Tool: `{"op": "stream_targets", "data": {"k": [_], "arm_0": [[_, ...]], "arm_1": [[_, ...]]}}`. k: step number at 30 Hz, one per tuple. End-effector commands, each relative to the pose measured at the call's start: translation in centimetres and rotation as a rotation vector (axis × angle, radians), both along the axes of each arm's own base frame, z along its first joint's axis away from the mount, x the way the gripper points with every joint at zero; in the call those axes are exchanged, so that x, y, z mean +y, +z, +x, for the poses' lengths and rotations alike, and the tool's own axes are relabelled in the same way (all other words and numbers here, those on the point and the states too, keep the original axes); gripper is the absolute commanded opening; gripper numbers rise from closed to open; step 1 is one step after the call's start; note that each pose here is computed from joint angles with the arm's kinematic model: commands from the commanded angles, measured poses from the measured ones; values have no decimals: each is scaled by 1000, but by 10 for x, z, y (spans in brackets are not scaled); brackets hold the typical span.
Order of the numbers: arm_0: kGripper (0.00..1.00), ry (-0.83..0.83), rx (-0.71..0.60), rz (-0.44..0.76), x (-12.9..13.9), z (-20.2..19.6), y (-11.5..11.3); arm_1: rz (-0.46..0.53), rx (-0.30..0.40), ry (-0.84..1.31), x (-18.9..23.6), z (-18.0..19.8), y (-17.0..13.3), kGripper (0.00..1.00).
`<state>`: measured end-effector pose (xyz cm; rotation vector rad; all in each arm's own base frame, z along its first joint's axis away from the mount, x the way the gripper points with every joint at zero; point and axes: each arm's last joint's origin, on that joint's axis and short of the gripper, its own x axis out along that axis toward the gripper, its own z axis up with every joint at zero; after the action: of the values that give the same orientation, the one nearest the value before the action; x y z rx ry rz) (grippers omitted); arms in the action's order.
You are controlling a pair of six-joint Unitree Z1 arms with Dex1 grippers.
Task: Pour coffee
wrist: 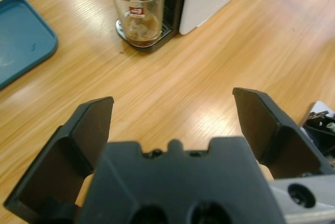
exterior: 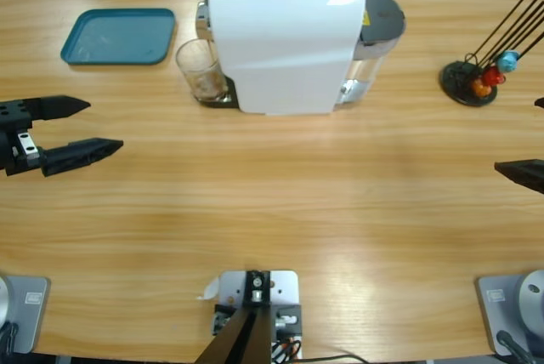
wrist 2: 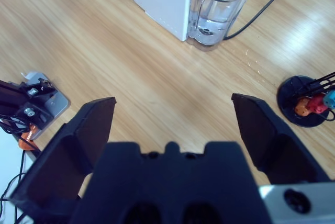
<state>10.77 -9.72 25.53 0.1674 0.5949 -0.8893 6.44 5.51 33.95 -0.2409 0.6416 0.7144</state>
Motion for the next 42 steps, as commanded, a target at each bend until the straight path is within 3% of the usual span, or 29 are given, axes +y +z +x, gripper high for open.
{"op": "stream_targets", "data": {"k": [1, 8, 42], "arm_0": [[1000, -1, -6, -13, 6, -13, -6], [1000, 49, -46, -9, 14, -19, -5], [1000, 56, -9, 9, 5, -8, -12]], "arm_1": [[-2, 14, 3, -1, -3, -8, 1000], [9, 41, 36, 3, -1, -9, 1000], [-14, 66, 73, 10, 6, -11, 1000]]}}
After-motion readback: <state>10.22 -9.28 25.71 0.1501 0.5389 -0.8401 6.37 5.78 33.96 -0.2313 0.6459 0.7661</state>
